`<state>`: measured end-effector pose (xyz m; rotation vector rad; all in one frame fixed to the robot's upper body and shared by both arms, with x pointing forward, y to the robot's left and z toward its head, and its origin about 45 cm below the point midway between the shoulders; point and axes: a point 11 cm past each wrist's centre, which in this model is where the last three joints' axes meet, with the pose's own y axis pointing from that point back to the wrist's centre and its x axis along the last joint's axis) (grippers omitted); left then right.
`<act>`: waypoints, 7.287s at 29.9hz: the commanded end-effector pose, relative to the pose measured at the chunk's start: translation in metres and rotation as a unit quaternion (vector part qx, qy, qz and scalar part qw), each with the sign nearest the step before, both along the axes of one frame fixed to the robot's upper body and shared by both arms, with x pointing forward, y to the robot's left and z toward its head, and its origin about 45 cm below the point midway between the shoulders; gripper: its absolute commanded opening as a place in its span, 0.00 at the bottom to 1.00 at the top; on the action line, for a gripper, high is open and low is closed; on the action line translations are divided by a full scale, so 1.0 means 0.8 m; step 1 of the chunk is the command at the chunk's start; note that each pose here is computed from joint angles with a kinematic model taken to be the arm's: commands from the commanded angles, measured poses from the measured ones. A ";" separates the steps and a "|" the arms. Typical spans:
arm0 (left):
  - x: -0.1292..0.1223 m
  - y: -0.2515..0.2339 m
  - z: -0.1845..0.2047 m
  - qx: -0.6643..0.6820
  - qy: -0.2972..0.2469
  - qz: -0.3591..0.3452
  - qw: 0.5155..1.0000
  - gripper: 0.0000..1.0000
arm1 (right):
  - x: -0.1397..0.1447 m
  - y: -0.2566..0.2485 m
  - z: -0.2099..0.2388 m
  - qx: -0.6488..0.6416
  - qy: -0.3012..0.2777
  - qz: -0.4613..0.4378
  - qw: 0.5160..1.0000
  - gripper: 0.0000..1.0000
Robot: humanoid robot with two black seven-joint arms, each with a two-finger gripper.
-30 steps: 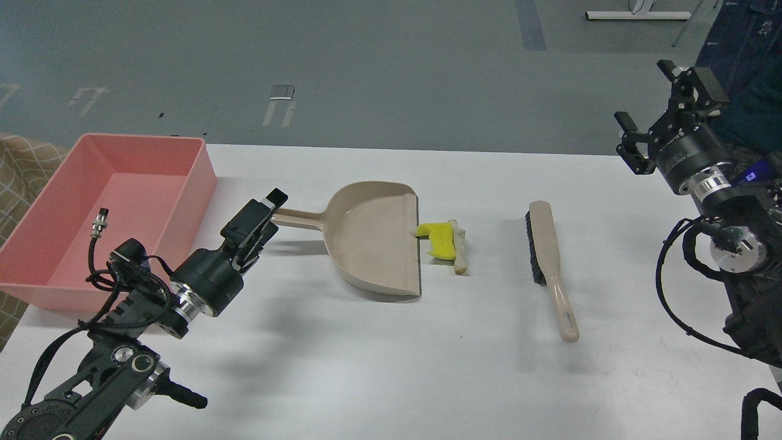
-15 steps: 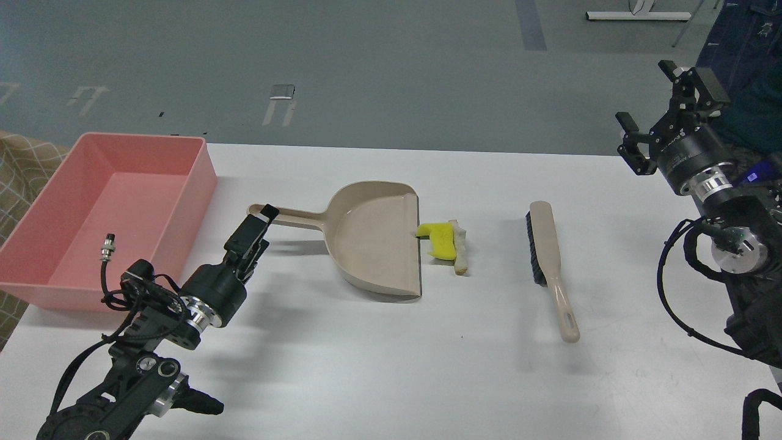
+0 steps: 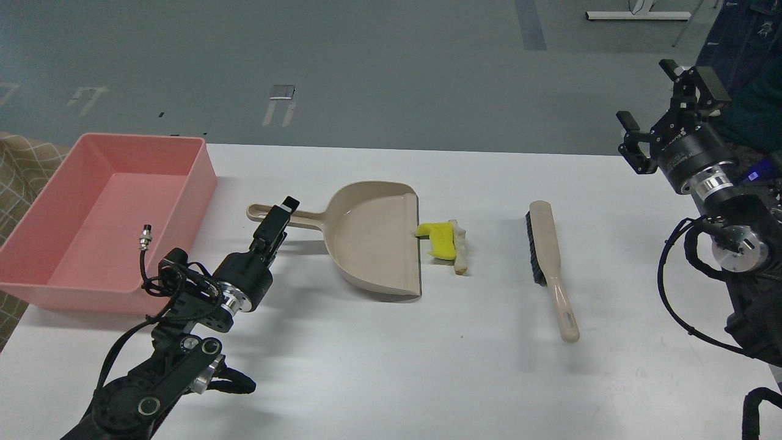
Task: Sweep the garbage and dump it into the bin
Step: 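Lower the left gripper onto the beige dustpan handle and grasp it, then reach the right gripper to the wooden brush handle and grasp it, then sweep the sponge into the dustpan with the brush in the right gripper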
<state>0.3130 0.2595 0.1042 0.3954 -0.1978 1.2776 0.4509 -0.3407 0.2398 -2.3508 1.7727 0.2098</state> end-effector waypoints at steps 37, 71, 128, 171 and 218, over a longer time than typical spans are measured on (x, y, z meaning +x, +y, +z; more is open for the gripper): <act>0.028 0.002 -0.021 0.011 0.009 0.040 0.999 0.00 | 0.000 -0.003 0.001 0.000 -0.001 -0.006 1.000 1.00; 0.041 0.000 -0.001 0.011 -0.020 0.045 0.999 0.00 | -0.078 -0.074 0.065 -0.276 0.024 0.089 0.957 1.00; 0.040 -0.025 0.004 -0.001 -0.025 0.025 0.999 0.00 | -0.199 0.032 -0.068 -0.534 0.118 0.319 0.774 0.90; 0.041 -0.026 0.005 -0.001 -0.027 0.024 0.999 0.00 | -0.213 0.074 -0.107 -0.538 0.130 0.351 0.755 0.61; 0.042 -0.028 0.008 -0.002 -0.030 0.021 0.999 0.00 | -0.202 0.083 -0.094 -0.545 0.119 0.350 0.753 0.00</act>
